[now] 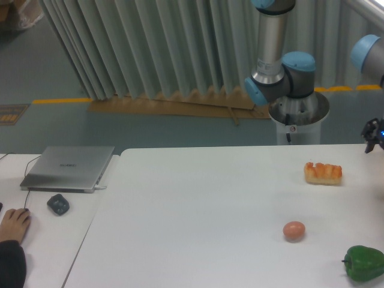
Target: Place the red peppers in a basket
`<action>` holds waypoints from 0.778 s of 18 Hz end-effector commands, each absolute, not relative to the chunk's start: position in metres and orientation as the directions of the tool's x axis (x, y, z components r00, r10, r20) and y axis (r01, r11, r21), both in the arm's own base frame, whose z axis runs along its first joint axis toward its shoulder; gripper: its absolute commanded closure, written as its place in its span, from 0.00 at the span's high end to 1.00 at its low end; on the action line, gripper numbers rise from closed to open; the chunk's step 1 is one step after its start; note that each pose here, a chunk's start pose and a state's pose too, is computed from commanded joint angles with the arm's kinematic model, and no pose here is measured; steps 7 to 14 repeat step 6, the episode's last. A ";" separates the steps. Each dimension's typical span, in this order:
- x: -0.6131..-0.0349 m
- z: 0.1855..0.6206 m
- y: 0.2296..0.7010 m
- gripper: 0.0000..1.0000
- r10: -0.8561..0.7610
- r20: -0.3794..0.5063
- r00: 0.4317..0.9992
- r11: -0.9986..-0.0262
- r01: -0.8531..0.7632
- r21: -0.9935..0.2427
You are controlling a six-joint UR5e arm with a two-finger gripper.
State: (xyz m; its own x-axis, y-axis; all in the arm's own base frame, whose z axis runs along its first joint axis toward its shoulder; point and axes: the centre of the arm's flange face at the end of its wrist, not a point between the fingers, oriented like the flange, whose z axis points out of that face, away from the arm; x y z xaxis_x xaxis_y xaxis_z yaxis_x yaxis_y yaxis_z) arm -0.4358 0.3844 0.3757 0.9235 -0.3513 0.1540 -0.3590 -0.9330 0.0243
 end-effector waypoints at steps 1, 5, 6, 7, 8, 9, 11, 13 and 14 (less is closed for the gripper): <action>-0.429 0.373 0.393 1.00 -0.359 0.157 0.920 -0.929 -0.368 0.028; -0.427 0.372 0.395 1.00 -0.359 0.159 0.920 -0.929 -0.368 0.029; -0.427 0.372 0.395 1.00 -0.358 0.159 0.920 -0.930 -0.367 0.031; -0.427 0.372 0.395 1.00 -0.358 0.159 0.920 -0.930 -0.367 0.031; -0.427 0.372 0.395 1.00 -0.358 0.159 0.920 -0.930 -0.367 0.031; -0.427 0.372 0.395 1.00 -0.358 0.159 0.920 -0.930 -0.367 0.031; -0.427 0.372 0.395 1.00 -0.358 0.159 0.920 -0.930 -0.367 0.031; -0.427 0.372 0.395 1.00 -0.358 0.159 0.920 -0.930 -0.367 0.031; -0.427 0.372 0.395 1.00 -0.358 0.159 0.920 -0.930 -0.367 0.031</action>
